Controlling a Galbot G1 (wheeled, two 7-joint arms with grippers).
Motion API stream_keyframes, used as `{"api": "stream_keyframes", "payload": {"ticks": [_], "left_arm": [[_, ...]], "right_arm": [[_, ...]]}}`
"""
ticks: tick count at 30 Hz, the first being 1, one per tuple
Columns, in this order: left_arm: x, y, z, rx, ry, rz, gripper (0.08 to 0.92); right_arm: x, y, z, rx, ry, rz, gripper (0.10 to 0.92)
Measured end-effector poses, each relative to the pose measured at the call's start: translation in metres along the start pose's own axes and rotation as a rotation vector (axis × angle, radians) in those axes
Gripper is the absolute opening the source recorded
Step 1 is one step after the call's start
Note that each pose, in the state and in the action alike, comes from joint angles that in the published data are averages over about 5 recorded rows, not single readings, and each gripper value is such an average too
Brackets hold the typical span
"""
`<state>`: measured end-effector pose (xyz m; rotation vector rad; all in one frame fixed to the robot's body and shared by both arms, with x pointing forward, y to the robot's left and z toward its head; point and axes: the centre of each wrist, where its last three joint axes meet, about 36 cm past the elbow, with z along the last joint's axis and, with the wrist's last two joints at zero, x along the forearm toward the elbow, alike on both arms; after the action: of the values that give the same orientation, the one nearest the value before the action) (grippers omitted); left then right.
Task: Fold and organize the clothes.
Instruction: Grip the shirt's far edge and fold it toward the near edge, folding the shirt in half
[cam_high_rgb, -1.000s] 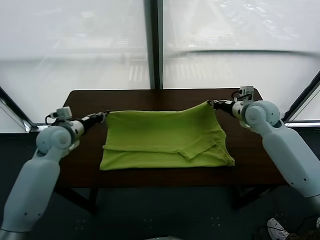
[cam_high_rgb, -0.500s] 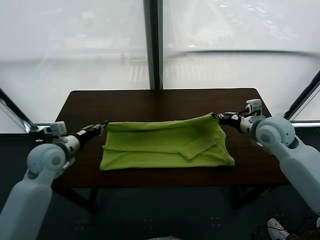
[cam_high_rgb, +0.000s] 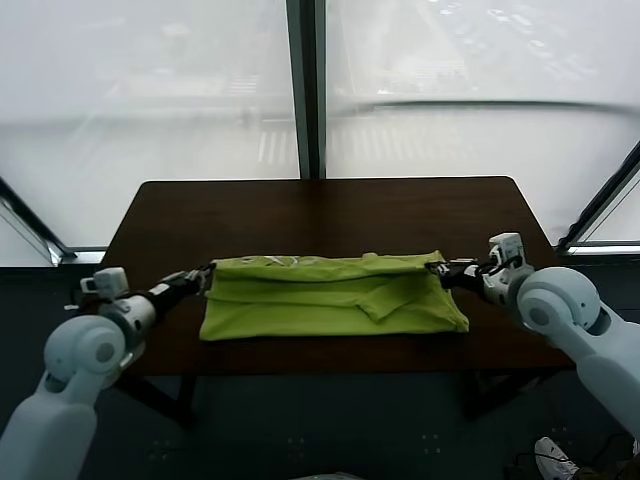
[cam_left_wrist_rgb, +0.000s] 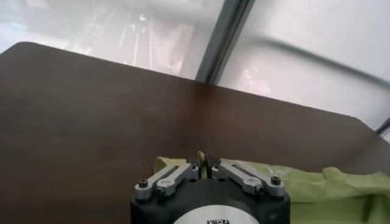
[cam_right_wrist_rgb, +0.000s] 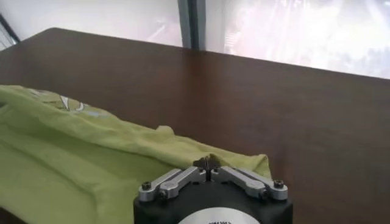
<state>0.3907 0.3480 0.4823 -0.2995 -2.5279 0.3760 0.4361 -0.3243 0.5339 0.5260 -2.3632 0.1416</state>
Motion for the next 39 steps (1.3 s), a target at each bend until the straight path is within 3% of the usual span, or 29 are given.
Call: {"api": "stream_keyframes", "payload": {"ticks": [17,33,36,39], "left_arm": [[0.024,-0.002,0.028,0.023,0.029,-0.031,0.227],[0.025,0.004,0.054,0.047,0.061,-0.075,0.232],[0.026,0.004,0.057,0.051,0.067,-0.080,0.294],[0.028,0.001,0.059,0.049,0.072,-0.090,0.471]], "right_arm": [[0.006,0.003,0.009,0.017,0.052,-0.005,0.139],[0.006,0.000,0.017,0.018,0.090,-0.028,0.139],[0.011,0.002,0.014,0.025,0.088,-0.042,0.201],[0.016,0.003,0.011,0.034,0.081,-0.046,0.366]]}}
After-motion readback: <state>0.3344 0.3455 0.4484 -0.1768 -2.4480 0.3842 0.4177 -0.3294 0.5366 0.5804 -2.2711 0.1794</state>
